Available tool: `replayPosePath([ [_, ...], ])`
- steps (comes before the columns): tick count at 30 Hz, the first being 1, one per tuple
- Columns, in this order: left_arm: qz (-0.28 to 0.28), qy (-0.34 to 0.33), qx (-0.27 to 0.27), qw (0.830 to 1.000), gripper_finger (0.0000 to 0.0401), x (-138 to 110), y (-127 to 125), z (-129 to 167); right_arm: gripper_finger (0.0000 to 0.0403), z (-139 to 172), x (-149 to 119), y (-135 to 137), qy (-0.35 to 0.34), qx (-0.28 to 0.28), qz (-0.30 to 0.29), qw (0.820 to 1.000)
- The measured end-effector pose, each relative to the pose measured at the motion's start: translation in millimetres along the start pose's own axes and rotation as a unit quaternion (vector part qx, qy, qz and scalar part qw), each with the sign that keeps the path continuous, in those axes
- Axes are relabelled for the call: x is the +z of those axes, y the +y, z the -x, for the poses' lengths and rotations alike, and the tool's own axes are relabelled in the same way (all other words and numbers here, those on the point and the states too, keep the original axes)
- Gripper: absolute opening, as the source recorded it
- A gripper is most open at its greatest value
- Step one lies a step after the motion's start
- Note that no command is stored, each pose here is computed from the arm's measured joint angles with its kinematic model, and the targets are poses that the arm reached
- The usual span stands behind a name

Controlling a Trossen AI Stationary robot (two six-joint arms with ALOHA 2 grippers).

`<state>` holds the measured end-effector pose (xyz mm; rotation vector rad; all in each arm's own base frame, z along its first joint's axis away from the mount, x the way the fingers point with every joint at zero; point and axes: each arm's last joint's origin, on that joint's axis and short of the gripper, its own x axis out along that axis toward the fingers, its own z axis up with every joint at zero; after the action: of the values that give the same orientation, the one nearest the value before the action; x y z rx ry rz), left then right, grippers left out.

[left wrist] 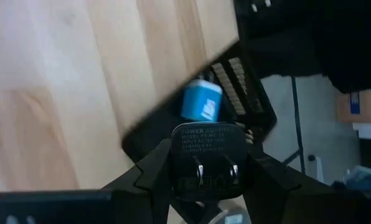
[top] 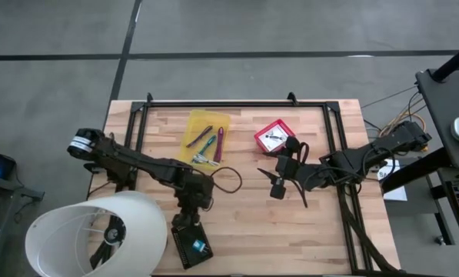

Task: Pick and place items into bin
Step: Put the black charger adapter into the black basket, then return to Home Position

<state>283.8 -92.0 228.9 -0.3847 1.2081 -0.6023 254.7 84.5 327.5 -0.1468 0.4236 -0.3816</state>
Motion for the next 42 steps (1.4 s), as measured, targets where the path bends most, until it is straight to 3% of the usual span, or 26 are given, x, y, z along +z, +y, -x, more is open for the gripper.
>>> replayPosePath([
  [7, -0.020, 0.019, -0.011, 1.000, 0.0137, -4.6, -13.4, -11.4, 0.0226, 0.0, 0.0, -0.1, 0.000, -0.002, 0.002, 1.000],
  [15, -0.015, 0.022, 0.004, 1.000, 0.0214, -7.4, -10.2, -14.0, 0.0226, 0.0, 0.0, -0.1, 0.000, -0.003, 0.000, 1.000],
  [19, -0.015, 0.019, 0.011, 1.000, 0.0229, -7.1, -9.7, -13.9, 0.0226, 0.1, 0.0, -0.1, 0.000, -0.003, -0.005, 1.000],
  [22, -0.019, 0.008, 0.037, 0.999, 0.0224, -4.8, -7.6, -11.7, 0.0226, 0.1, 0.0, -0.1, 0.000, -0.003, -0.003, 1.000],
  [29, -0.039, -0.073, 0.155, 0.984, 0.0184, 12.7, 6.7, 17.7, 0.0226, 0.1, 0.0, -0.1, 0.000, -0.003, 0.000, 1.000],
  [34, -0.054, -0.198, 0.216, 0.955, 0.0153, 32.2, 14.9, 51.9, 0.0226, 0.2, 0.3, -0.2, -0.002, -0.003, -0.003, 1.000],
  [39, -0.085, -0.376, 0.262, 0.885, 0.0123, 49.7, 20.1, 91.3, 0.0224, 1.2, 1.1, -1.1, -0.004, -0.003, -0.007, 1.000],
  [42, -0.105, -0.433, 0.281, 0.850, 0.0108, 53.6, 25.3, 112.9, 0.0224, 1.7, 1.3, -1.6, -0.004, -0.003, -0.008, 1.000],
])
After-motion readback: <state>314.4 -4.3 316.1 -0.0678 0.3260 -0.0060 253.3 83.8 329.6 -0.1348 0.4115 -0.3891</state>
